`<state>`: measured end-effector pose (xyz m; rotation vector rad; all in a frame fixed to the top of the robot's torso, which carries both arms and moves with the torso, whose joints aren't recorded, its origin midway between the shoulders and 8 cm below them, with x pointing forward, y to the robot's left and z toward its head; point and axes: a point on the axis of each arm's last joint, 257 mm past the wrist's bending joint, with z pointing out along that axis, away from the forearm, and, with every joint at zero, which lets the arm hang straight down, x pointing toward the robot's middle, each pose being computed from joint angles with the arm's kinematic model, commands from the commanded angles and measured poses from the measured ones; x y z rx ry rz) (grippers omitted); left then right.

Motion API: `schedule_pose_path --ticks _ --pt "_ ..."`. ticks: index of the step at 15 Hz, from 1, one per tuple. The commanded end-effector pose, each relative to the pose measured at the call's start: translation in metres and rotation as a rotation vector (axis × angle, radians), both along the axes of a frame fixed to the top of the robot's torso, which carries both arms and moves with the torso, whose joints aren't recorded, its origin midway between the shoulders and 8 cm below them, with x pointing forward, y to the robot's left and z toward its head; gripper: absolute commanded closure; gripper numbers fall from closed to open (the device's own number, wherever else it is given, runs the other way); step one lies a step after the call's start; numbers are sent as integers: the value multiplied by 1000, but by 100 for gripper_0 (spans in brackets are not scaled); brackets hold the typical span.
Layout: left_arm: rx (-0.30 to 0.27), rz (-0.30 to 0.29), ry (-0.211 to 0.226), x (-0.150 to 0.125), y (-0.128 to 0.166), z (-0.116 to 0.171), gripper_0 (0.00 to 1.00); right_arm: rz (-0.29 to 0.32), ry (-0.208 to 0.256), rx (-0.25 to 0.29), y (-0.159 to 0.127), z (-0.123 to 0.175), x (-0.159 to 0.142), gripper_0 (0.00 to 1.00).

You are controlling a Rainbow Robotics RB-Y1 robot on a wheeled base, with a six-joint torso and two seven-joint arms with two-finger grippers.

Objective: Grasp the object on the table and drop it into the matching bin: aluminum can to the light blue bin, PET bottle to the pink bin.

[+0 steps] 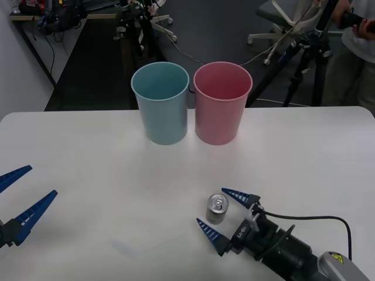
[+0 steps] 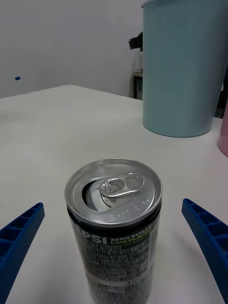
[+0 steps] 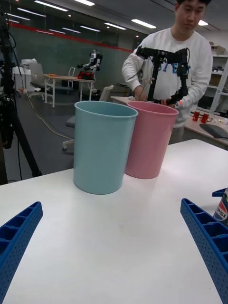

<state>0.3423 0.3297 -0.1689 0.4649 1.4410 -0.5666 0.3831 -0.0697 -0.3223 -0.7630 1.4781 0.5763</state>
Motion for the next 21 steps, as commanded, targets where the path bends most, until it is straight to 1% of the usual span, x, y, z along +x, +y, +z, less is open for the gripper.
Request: schedule_pose_path --ticks 1,5,6,7,8,16,19,21 --pt "0 0 0 0 0 0 0 -3 4 -6 9 0 5 0" --pt "0 0 0 0 0 0 0 0 7 -7 14 -1 5 0" --pt "0 0 0 0 0 0 0 1 7 -6 15 -1 4 13" --pt "0 0 0 0 0 0 0 1 8 -6 14 -1 4 79" --pt "0 0 0 0 0 0 0 0 8 -4 14 -1 4 100" --pt "0 0 0 0 0 0 0 7 4 8 15 2 3 100" --pt "0 0 0 0 0 0 0 15 -8 28 16 10 3 100" --pt "0 0 0 0 0 0 0 17 -28 44 17 24 5 100"
